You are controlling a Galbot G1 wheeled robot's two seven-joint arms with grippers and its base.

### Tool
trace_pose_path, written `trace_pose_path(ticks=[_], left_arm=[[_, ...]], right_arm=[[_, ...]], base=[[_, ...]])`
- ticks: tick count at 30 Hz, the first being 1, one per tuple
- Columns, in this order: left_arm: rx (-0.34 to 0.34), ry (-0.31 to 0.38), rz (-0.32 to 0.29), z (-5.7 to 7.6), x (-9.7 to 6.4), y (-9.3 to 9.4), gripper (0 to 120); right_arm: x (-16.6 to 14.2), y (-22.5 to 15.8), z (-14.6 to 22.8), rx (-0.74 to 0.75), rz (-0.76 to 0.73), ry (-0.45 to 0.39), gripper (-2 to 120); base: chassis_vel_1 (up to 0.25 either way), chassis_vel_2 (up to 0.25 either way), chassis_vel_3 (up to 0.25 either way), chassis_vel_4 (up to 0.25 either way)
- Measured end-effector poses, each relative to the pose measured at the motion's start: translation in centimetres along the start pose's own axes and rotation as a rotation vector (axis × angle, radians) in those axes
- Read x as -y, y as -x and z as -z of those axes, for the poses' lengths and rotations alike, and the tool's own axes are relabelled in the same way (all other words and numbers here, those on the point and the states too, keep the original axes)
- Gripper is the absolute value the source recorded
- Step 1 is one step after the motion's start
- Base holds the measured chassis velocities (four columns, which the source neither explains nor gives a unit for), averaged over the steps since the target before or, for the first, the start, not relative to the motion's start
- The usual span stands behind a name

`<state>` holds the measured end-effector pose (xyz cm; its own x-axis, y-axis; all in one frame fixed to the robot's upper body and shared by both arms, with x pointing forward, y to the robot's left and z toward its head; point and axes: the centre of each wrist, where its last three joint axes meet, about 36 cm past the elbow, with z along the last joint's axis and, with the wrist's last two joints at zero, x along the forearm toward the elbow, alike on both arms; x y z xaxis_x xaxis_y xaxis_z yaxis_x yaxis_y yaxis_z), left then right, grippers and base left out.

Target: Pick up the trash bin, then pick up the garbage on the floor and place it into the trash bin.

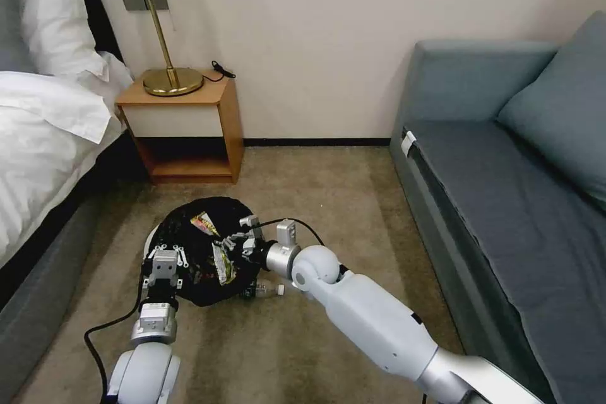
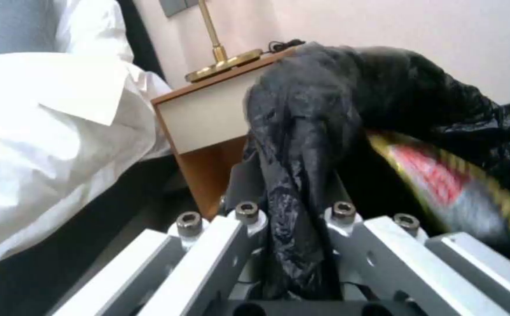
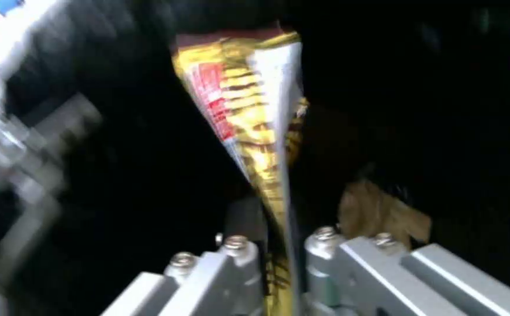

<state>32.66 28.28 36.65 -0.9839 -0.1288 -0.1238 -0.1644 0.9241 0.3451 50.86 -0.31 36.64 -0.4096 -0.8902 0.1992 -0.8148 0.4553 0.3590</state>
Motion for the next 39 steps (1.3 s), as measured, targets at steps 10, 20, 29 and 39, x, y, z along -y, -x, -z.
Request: trace_pose_path(ticks=[10, 20, 29, 39], left_arm=[[-0.006, 0.003, 0.001, -0.2, -0.1, 0.3, 4], [-0.019, 0.014, 0.027, -1.0, -0.8, 0.4, 4], [-0.042, 0.035, 0.085, -1.4, -2.1, 0.9, 4], [-0.068, 0.018, 0.191, -0.7, -4.5, 2.7, 4]], right_arm=[[0.5, -0.1, -1.0, -0.014, -0.03, -0.045, 47], [0.2, -1.1, 0.6, -0.004, 0.041, -0.039, 87], [1.1, -1.7, 1.5, -0.079, 0.059, -0.166, 100], [6.7, -1.6, 1.2, -0.27, -0.035, -0.375, 100]], base=[[0.0, 0.0, 0.0, 0.0], [0.0, 0.0, 0.0, 0.0], [0.0, 0.0, 0.0, 0.0], [0.0, 0.0, 0.0, 0.0]])
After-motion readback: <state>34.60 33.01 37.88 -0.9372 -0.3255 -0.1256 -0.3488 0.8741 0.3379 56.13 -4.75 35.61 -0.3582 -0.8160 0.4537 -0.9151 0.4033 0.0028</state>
